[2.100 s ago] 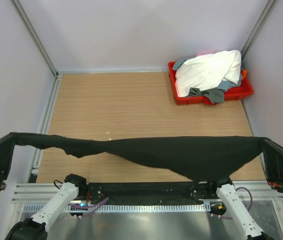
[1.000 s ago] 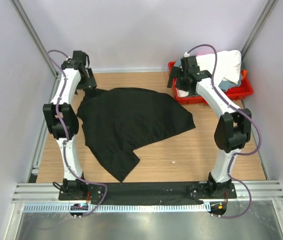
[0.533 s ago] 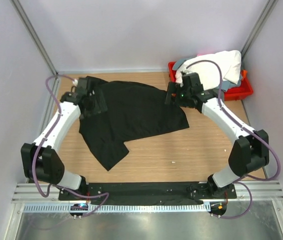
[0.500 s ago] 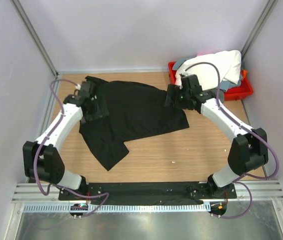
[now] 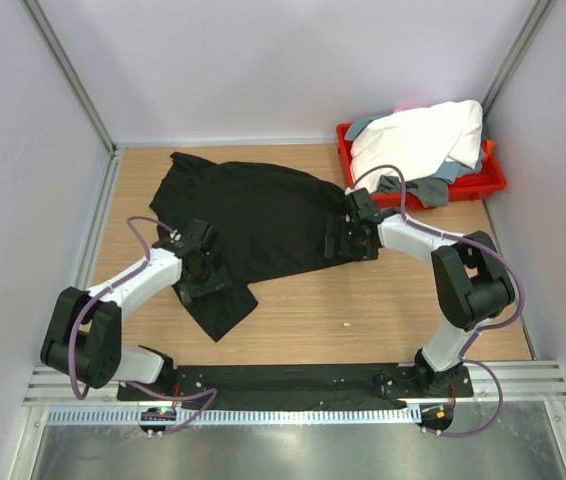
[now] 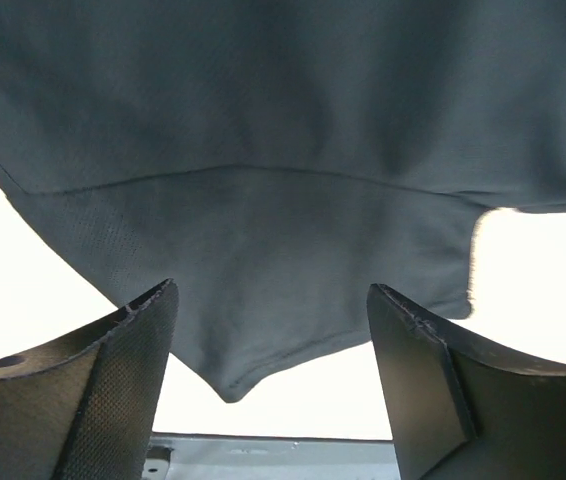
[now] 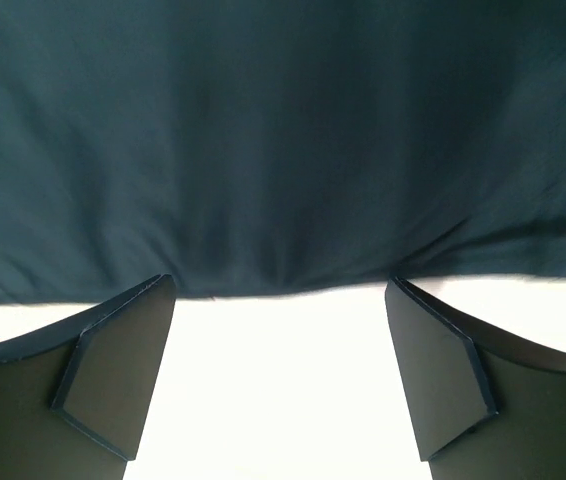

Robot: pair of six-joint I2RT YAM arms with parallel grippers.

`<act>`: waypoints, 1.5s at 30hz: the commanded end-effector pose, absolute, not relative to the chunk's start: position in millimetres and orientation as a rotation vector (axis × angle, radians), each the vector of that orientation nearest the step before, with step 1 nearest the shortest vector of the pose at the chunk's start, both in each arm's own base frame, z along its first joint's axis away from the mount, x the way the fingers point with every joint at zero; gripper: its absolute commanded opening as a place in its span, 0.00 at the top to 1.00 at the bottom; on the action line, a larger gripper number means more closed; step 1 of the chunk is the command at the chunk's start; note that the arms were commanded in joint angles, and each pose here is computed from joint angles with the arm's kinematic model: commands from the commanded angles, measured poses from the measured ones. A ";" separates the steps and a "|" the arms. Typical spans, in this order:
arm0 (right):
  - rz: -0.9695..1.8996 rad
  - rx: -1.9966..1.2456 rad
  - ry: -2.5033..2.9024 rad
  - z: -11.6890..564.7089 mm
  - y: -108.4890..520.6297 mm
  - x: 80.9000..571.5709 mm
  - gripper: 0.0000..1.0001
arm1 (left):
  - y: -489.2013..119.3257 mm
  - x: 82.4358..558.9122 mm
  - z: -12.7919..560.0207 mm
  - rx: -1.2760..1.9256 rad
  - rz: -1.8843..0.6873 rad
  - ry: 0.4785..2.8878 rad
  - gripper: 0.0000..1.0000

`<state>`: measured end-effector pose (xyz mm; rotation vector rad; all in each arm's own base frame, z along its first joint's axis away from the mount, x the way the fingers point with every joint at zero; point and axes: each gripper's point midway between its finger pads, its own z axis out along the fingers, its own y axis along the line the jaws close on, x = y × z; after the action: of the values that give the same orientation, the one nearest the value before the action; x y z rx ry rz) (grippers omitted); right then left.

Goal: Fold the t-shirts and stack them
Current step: Flatten the tshirt out

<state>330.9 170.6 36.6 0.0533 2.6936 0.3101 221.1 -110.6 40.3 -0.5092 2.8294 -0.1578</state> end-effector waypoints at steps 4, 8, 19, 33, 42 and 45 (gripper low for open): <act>0.346 0.051 2.724 16.3 184.6 288.8 0.09 | -117.0 211.2 35.8 -0.591 -0.225 2.791 0.26; 0.463 -0.003 2.730 20.3 210.3 247.2 0.10 | -105.9 209.1 60.0 -0.581 -0.200 2.720 0.25; 0.348 0.062 2.545 72.2 188.8 218.3 0.01 | -96.6 175.9 58.9 -0.770 -0.270 2.647 0.25; 0.289 0.344 2.543 73.7 105.6 321.7 0.05 | -102.6 154.1 6.0 -0.862 -0.247 2.693 0.31; 0.379 0.423 2.600 38.0 98.0 336.9 0.14 | -115.9 164.2 8.2 -0.802 -0.283 2.684 1.00; 0.443 0.426 2.617 26.3 106.6 334.2 0.22 | -117.6 169.1 25.3 -0.791 -0.317 2.650 1.00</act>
<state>324.9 91.4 28.0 0.4623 2.6376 0.3355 163.5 -117.6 14.5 -0.8001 2.6909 -0.3015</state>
